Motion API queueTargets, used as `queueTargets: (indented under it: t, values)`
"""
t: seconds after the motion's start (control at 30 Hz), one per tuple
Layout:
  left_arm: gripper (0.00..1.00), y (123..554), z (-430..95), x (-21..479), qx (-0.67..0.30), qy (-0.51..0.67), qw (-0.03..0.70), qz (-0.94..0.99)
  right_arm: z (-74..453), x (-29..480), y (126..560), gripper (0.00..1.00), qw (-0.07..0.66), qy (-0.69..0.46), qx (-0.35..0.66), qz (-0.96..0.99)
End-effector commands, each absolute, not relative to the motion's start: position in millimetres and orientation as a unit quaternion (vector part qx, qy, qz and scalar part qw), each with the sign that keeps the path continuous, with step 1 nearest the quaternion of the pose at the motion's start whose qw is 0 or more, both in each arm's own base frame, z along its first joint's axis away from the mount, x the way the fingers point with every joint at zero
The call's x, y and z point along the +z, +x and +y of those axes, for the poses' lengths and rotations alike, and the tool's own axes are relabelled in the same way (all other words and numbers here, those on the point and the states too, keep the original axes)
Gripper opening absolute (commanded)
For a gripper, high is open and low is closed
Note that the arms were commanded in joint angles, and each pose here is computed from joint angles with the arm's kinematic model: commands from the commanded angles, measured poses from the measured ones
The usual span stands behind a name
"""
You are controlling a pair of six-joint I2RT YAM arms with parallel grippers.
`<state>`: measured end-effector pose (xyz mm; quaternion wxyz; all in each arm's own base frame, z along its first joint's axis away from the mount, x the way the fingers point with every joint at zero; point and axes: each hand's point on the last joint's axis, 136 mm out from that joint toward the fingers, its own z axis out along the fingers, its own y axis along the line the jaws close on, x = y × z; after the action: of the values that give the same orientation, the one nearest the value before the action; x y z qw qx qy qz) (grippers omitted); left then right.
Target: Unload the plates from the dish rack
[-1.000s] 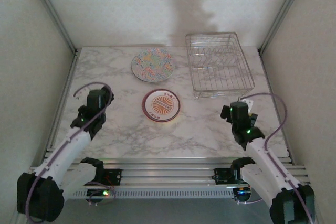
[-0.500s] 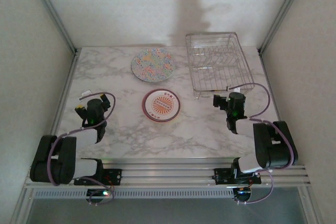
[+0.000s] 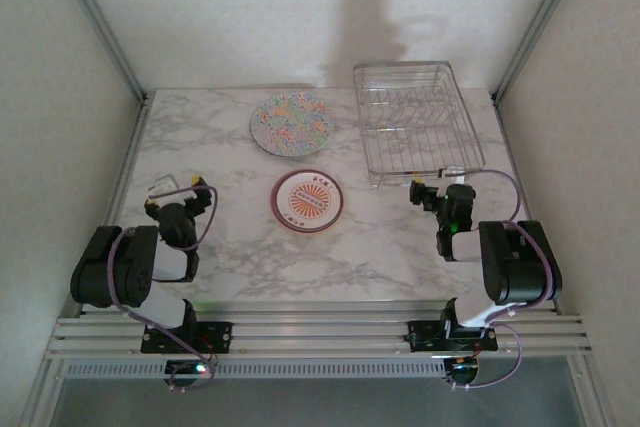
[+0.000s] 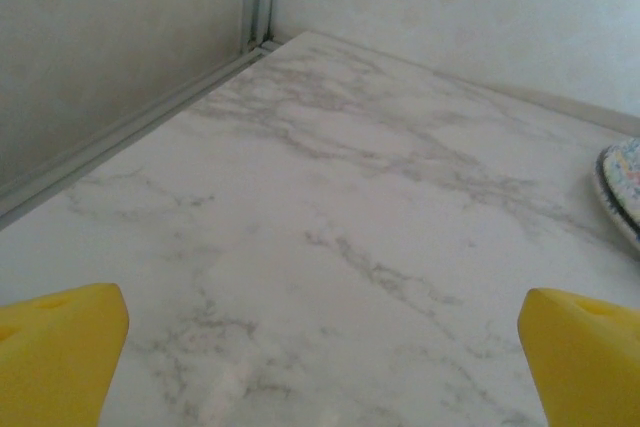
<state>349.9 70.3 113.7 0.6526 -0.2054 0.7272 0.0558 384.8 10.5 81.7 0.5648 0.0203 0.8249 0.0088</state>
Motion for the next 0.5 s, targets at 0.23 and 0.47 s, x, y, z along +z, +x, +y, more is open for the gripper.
queueTargets:
  t: [0.23,0.47]
  values:
    - [0.99,359.7,65.0,134.5,0.05,-0.188,0.68,0.707,5.5,86.6,392.7,0.99,0.566,0.034,-0.01,0.823]
    - [0.99,363.2,61.5,133.5,0.056,-0.18,0.676,0.712,5.4,86.2,392.5,0.99,0.566,0.034,-0.01,0.824]
